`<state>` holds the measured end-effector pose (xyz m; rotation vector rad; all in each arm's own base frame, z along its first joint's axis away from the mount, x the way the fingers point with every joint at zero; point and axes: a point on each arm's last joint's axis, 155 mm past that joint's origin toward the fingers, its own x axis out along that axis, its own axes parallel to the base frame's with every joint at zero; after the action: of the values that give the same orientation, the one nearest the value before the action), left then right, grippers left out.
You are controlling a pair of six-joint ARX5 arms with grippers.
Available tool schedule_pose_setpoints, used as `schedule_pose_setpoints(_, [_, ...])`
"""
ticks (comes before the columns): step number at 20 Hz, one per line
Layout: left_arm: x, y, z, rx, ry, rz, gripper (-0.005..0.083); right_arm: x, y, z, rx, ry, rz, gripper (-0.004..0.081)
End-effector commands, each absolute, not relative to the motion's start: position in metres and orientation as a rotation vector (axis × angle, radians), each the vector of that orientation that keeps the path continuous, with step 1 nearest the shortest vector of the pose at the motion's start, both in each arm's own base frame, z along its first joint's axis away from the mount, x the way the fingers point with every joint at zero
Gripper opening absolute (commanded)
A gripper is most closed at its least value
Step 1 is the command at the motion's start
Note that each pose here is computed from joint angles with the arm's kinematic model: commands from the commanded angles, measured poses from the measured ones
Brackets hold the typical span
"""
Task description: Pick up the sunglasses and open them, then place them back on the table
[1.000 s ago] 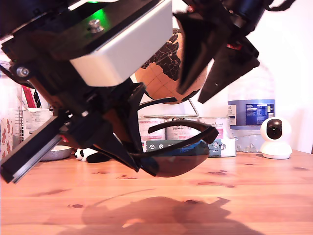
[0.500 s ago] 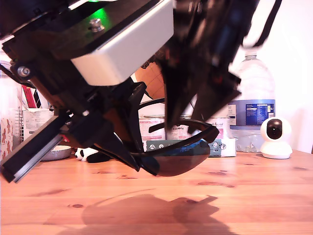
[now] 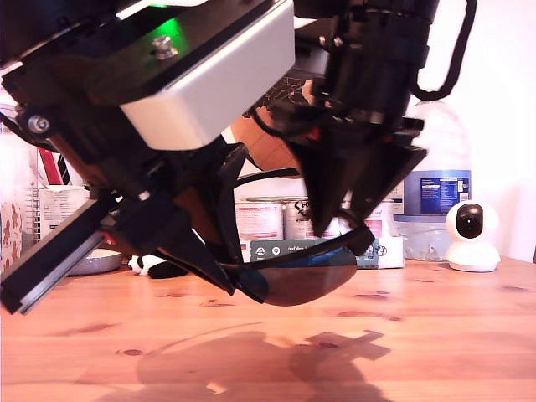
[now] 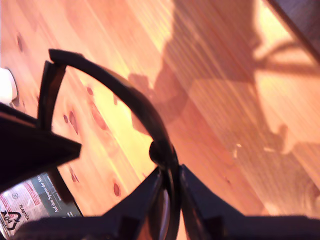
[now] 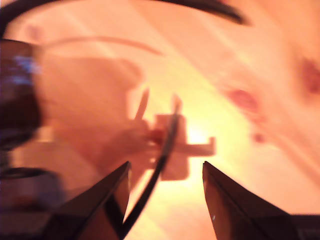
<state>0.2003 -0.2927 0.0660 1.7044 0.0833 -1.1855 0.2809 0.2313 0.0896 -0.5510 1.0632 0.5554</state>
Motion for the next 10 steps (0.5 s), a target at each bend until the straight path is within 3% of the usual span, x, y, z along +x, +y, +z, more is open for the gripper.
schedule_pose_setpoints(1, [0.197, -0.291, 0.063, 1.702, 0.086, -1.197, -0.0019, 0.288, 0.221, 0.091, -0.567, 1.054, 0.498, 0.0408])
schedule_pose_setpoints(10, [0.195, -0.285, 0.058, 1.721, 0.116, -1.211, -0.0019, 0.29, 0.18, 0.089, -0.632, 1.109, 0.319, 0.0408])
